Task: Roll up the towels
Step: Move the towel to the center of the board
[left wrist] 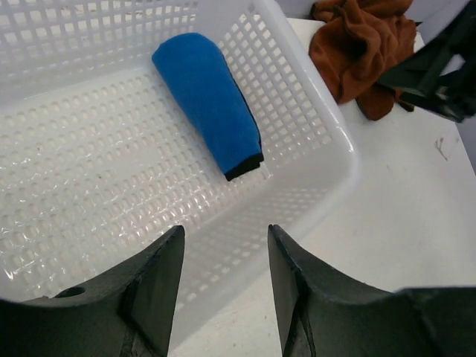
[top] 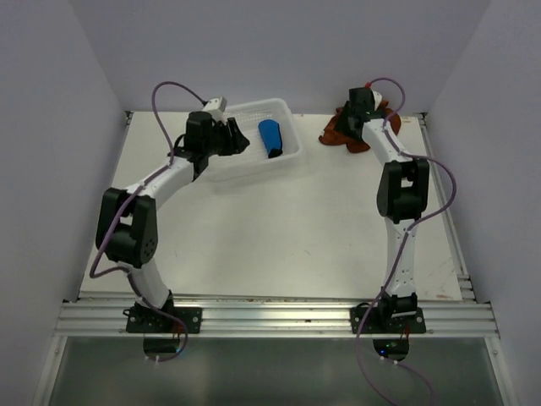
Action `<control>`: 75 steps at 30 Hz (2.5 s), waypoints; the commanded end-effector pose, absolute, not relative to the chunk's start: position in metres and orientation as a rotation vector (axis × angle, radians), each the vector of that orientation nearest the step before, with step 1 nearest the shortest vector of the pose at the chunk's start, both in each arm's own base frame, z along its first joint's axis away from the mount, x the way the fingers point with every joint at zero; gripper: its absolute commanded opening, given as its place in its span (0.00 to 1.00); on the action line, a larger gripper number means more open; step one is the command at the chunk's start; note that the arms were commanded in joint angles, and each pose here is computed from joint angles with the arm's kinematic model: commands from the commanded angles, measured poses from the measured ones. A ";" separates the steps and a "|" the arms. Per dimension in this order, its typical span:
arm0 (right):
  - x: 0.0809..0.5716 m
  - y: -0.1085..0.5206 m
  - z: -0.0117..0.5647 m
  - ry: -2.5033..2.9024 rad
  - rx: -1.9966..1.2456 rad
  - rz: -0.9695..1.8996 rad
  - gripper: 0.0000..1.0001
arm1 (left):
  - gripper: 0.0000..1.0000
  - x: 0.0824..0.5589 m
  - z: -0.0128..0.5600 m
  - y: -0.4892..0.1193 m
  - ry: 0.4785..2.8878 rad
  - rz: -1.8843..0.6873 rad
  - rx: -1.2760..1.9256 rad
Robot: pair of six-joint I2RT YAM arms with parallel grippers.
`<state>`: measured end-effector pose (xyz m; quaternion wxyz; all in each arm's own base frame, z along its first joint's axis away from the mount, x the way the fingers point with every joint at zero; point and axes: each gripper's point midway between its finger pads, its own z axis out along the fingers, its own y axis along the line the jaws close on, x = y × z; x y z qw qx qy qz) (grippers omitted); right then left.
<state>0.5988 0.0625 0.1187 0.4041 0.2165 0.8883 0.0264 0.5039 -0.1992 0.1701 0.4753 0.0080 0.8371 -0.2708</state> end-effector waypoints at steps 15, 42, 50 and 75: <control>0.630 0.014 0.021 2.321 0.703 -0.002 0.30 | 0.49 0.367 0.146 -0.254 2.075 -0.867 0.290; 0.288 0.276 0.121 2.502 -0.080 0.620 0.13 | 0.52 0.264 0.131 -0.191 2.103 -0.785 0.053; 0.268 0.236 0.177 2.366 -0.078 0.553 0.56 | 0.52 0.232 0.114 -0.187 2.134 -0.864 0.019; 0.200 0.256 0.060 2.459 -0.652 0.253 0.43 | 0.43 0.208 0.066 -0.187 2.188 -0.920 -0.069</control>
